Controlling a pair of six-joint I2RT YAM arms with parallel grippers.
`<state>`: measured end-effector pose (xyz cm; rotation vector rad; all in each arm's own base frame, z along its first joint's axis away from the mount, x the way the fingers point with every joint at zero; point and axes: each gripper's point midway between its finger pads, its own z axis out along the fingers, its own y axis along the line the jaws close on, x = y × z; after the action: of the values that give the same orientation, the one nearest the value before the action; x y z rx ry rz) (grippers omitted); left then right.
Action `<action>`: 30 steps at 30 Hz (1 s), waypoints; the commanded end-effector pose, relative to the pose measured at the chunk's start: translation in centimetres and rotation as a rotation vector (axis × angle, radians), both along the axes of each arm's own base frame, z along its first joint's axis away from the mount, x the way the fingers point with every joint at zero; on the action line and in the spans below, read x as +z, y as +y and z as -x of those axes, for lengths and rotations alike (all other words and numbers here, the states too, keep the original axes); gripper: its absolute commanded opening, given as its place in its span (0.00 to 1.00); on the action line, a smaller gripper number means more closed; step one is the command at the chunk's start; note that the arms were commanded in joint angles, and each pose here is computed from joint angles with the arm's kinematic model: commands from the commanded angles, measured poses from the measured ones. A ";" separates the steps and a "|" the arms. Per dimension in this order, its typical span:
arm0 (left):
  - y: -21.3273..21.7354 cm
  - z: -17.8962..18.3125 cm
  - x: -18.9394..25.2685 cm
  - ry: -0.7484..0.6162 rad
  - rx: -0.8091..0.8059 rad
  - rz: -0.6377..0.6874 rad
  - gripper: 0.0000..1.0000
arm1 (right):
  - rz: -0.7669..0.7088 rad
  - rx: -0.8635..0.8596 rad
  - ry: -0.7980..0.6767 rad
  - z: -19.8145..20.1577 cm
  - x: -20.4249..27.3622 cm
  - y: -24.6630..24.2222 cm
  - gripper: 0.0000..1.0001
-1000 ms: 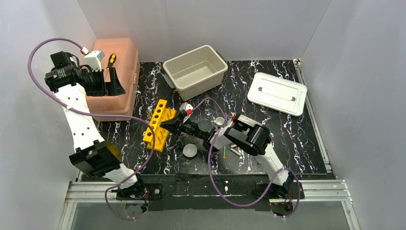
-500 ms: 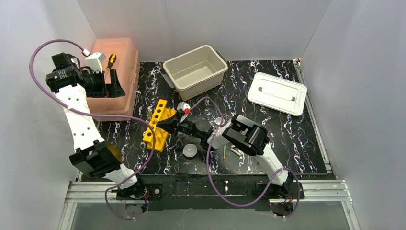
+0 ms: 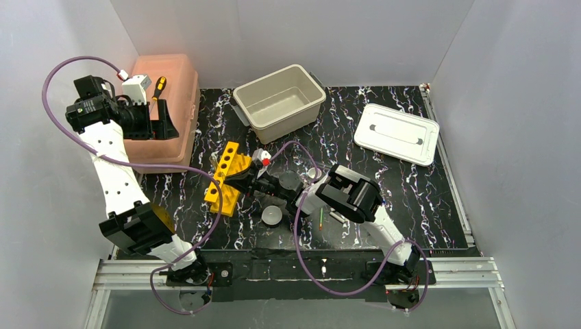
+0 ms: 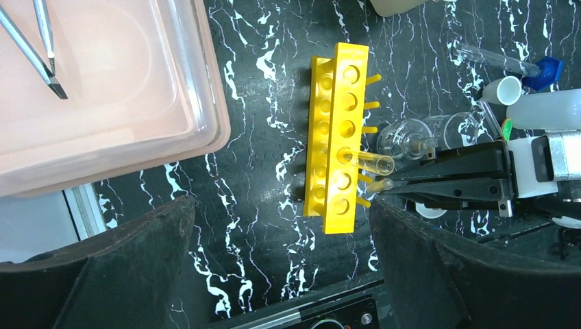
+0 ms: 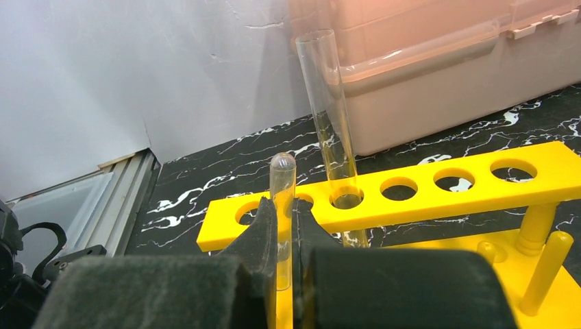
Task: Organize the chemistry lab equipment
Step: Insert the test tube into the slot of the test tube rack.
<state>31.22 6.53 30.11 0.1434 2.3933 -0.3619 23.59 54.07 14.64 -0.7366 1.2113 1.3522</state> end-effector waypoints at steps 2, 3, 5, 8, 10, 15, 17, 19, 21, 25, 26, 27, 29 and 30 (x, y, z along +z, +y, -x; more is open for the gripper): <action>-0.4 1.0 0.9 -0.023 -0.011 -0.021 0.99 | -0.214 -0.010 -0.172 0.8 7.1 -0.9 0.01; -0.4 1.1 0.9 -0.025 -0.012 -0.023 0.99 | -0.215 -0.015 -0.174 0.8 7.1 -1.0 0.01; -0.4 1.1 1.0 -0.027 -0.012 -0.027 0.99 | -0.219 -0.019 -0.175 0.8 7.2 -1.2 0.01; -0.4 1.2 1.0 -0.028 -0.015 -0.031 0.99 | -0.228 -0.021 -0.192 0.8 7.9 -1.2 0.01; -0.4 1.2 1.0 -0.028 -0.014 -0.033 0.99 | -0.225 -0.032 -0.208 0.6 8.2 -1.2 0.01; -0.3 1.2 1.0 -0.028 -0.016 -0.036 0.99 | -0.222 -0.029 -0.205 0.8 7.8 -1.3 0.01; -0.3 1.2 0.9 -0.025 -0.017 -0.037 0.99 | -0.216 -0.023 -0.194 1.0 7.3 -1.6 0.01; -0.3 1.2 0.8 -0.023 -0.015 -0.036 0.99 | -0.208 -0.019 -0.188 1.2 7.0 -1.9 0.01; -0.3 1.2 0.7 -0.020 -0.016 -0.033 0.99 | -0.201 -0.015 -0.181 1.5 6.6 -2.2 0.01; -0.4 1.2 0.7 -0.020 -0.017 -0.029 0.99 | -0.190 -0.015 -0.166 1.9 5.9 -2.5 0.01; -0.4 1.2 0.7 -0.022 -0.017 -0.030 0.99 | -0.192 -0.018 -0.164 1.9 5.8 -2.6 0.03; -0.4 1.3 0.8 -0.023 -0.016 -0.031 0.99 | -0.194 -0.020 -0.162 1.9 5.7 -2.7 0.04; -0.4 1.3 0.9 -0.025 -0.015 -0.032 0.99 | -0.195 -0.028 -0.167 1.8 5.8 -2.6 0.05; -0.4 1.3 0.9 -0.026 -0.014 -0.032 0.99 | -0.195 -0.030 -0.169 1.7 5.8 -2.6 0.01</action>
<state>31.05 6.78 30.11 0.1607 2.3954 -0.3335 22.63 52.84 14.14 -0.7722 1.1872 1.3124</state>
